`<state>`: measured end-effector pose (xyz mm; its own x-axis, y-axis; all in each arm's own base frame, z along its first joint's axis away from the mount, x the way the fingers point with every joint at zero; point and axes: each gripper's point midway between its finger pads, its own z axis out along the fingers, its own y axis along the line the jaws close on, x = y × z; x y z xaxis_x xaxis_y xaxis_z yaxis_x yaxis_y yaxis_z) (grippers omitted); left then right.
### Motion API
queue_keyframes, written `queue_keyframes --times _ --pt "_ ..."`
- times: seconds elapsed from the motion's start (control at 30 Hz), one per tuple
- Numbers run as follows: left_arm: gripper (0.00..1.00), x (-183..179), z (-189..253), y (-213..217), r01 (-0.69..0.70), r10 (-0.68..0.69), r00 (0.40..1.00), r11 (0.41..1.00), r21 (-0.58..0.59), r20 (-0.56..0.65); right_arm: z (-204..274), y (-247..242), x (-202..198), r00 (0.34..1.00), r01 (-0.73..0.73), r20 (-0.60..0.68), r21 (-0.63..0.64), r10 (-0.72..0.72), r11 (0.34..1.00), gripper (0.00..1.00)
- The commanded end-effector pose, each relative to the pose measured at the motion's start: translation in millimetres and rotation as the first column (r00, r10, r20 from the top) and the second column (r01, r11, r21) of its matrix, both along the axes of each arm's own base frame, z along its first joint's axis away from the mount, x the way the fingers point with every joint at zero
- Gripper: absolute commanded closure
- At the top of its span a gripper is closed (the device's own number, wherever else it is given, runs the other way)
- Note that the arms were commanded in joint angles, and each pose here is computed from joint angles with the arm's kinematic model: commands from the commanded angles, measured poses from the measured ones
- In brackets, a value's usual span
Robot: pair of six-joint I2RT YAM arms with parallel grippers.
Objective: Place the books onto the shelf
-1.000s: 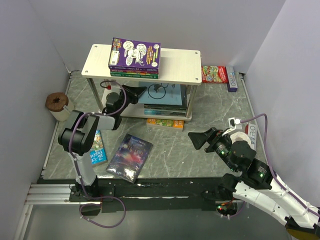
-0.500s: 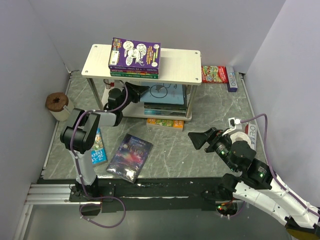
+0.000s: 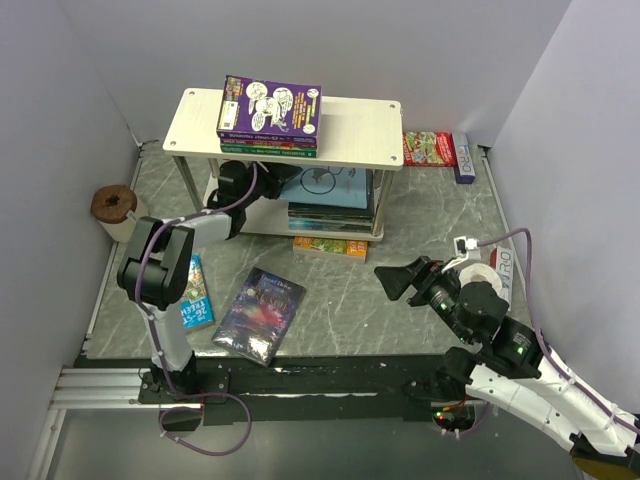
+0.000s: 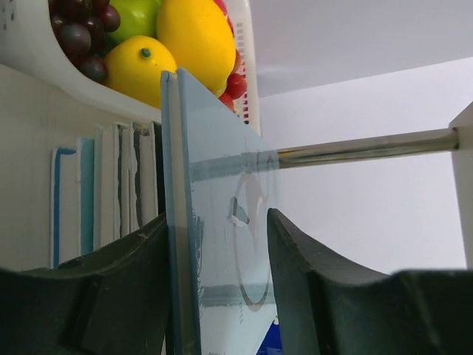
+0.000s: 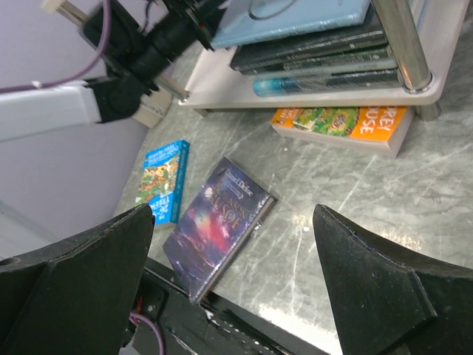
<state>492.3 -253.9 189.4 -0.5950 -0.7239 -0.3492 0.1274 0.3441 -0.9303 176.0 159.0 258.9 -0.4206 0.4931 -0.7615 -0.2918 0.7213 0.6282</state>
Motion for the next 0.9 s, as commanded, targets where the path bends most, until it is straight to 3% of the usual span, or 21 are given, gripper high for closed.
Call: queue_keyframes --times 0.0,0.57,0.87 --pt "0.44 -4.0 -7.4 11.4 -0.024 0.028 0.999 0.99 0.136 -0.028 0.2 0.9 1.1 1.0 0.004 0.0 0.019 -0.004 1.0 0.05" --pt "0.37 -12.2 -42.0 40.0 -0.06 0.105 0.985 0.95 0.305 -0.134 1.2 0.5 -0.7 1.0 -0.002 -0.008 0.015 0.002 1.0 0.05" --pt "0.37 -16.1 -28.9 59.3 -0.108 0.146 0.982 0.955 0.276 -0.12 1.1 3.5 -0.6 1.0 -0.01 -0.013 0.02 0.01 1.0 0.05"
